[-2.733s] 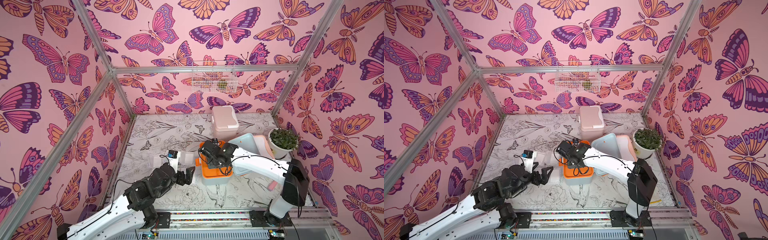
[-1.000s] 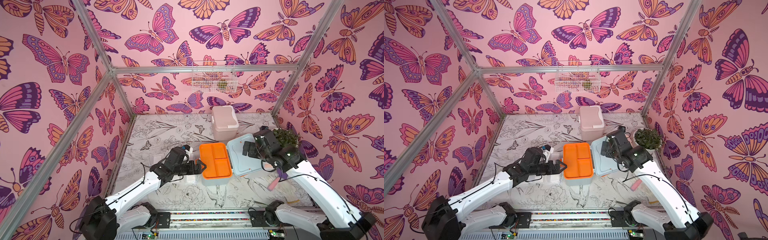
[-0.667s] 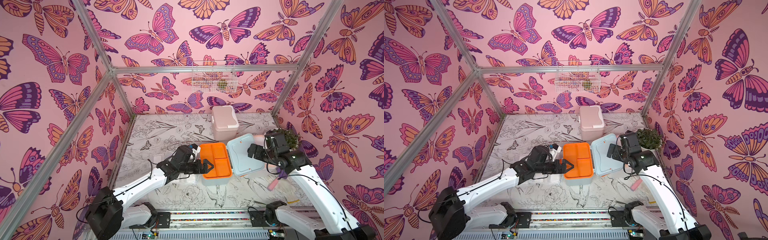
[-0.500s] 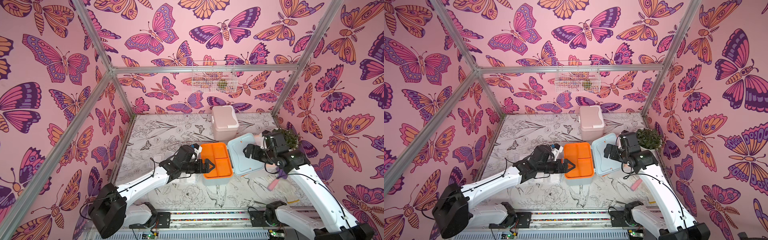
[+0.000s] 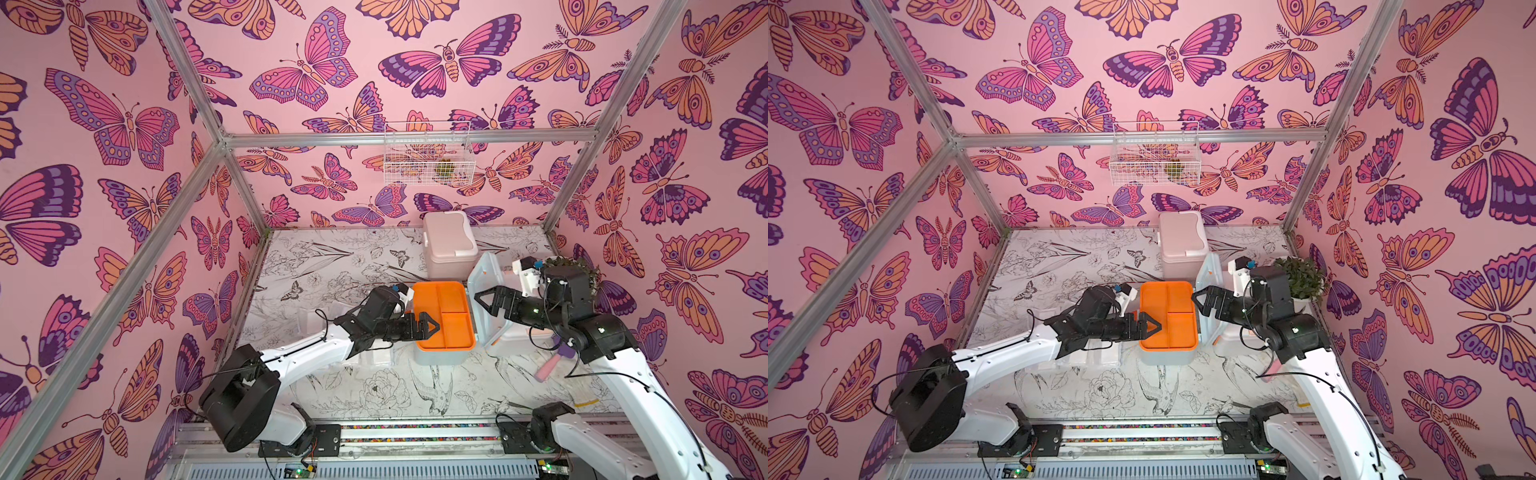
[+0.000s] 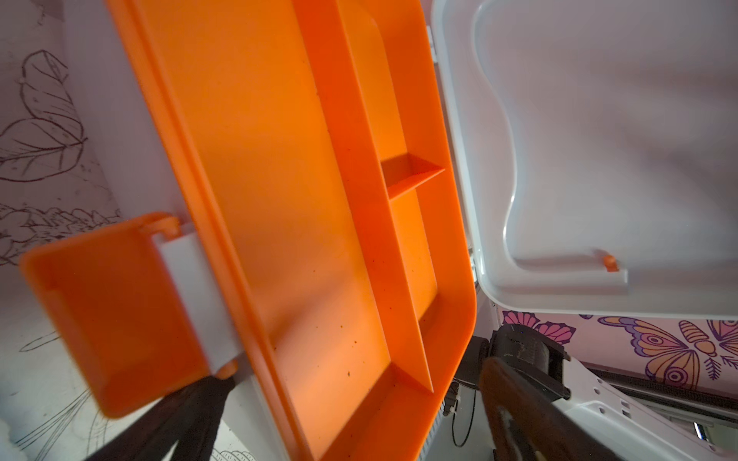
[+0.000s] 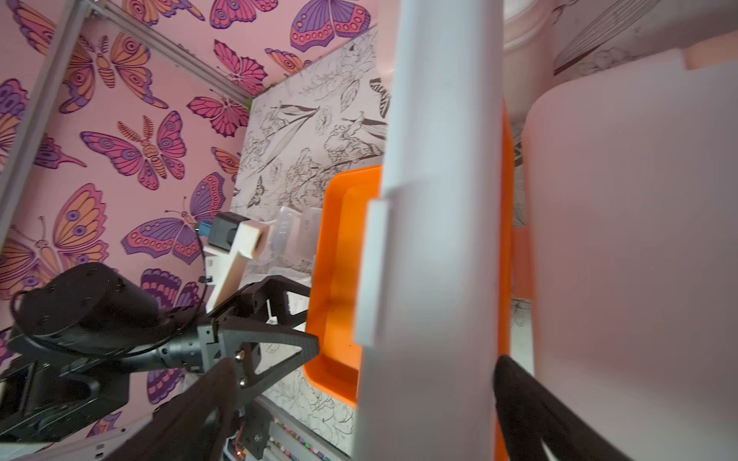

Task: Open first aid kits and take out gauze
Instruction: Close the lid of the first aid kit, then fasten the fastener of the first aid kit, then adjust the first aid kit at the center of the board.

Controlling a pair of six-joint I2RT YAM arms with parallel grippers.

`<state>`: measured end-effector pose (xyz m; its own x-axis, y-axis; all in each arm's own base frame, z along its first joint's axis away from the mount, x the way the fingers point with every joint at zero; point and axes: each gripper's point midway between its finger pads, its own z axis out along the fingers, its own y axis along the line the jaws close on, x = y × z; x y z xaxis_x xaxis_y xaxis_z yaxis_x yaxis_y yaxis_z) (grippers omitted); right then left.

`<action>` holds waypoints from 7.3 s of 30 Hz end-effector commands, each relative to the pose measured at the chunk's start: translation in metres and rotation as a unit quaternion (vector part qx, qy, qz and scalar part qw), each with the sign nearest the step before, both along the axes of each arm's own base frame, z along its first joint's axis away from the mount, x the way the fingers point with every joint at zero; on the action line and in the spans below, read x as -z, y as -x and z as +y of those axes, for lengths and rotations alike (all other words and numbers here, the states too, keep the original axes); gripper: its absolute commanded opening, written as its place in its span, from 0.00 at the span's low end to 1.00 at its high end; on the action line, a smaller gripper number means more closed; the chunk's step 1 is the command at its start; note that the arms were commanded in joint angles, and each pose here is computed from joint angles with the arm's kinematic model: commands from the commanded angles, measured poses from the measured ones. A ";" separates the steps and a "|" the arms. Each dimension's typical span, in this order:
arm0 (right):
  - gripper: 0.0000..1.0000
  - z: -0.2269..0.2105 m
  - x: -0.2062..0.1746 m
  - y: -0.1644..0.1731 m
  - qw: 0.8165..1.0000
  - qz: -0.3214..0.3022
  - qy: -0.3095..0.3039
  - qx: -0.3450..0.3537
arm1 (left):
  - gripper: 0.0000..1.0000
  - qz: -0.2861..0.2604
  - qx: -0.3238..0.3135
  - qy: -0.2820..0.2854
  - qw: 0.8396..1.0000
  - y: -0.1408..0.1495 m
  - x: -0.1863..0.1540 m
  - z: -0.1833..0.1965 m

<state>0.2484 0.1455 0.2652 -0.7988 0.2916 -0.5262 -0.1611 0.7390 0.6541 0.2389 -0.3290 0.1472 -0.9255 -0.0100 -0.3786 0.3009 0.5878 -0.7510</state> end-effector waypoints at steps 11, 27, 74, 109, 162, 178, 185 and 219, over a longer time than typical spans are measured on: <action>0.99 0.074 -0.017 0.014 0.990 -0.004 -0.082 -0.119 | 1.00 -0.054 -0.094 0.017 0.994 0.000 -0.015 0.066; 0.99 0.070 0.048 -0.007 0.989 0.014 0.108 -0.096 | 1.00 -0.037 -0.088 0.078 0.992 -0.022 -0.029 0.071; 0.52 0.079 0.119 -0.002 0.966 0.082 0.196 -0.148 | 0.97 0.032 -0.042 0.280 0.959 -0.038 -0.031 0.030; 0.52 0.080 0.127 0.000 0.967 0.088 0.189 -0.147 | 0.97 0.056 -0.029 0.281 0.958 -0.036 -0.021 0.018; 0.62 0.063 0.080 0.001 0.974 0.035 0.193 -0.115 | 1.00 -0.008 -0.051 0.129 0.990 -0.013 -0.051 0.043; 0.69 0.053 0.125 0.004 0.964 0.085 0.228 -0.111 | 0.99 0.014 -0.015 0.110 0.994 -0.027 -0.033 0.005; 0.67 0.072 0.136 -0.004 0.964 0.096 0.209 -0.133 | 0.99 0.010 -0.013 0.117 0.993 -0.033 -0.035 -0.002; 0.78 0.020 0.134 0.093 0.961 0.068 0.247 -0.107 | 1.00 -0.076 -0.089 -0.038 0.992 0.007 -0.030 0.095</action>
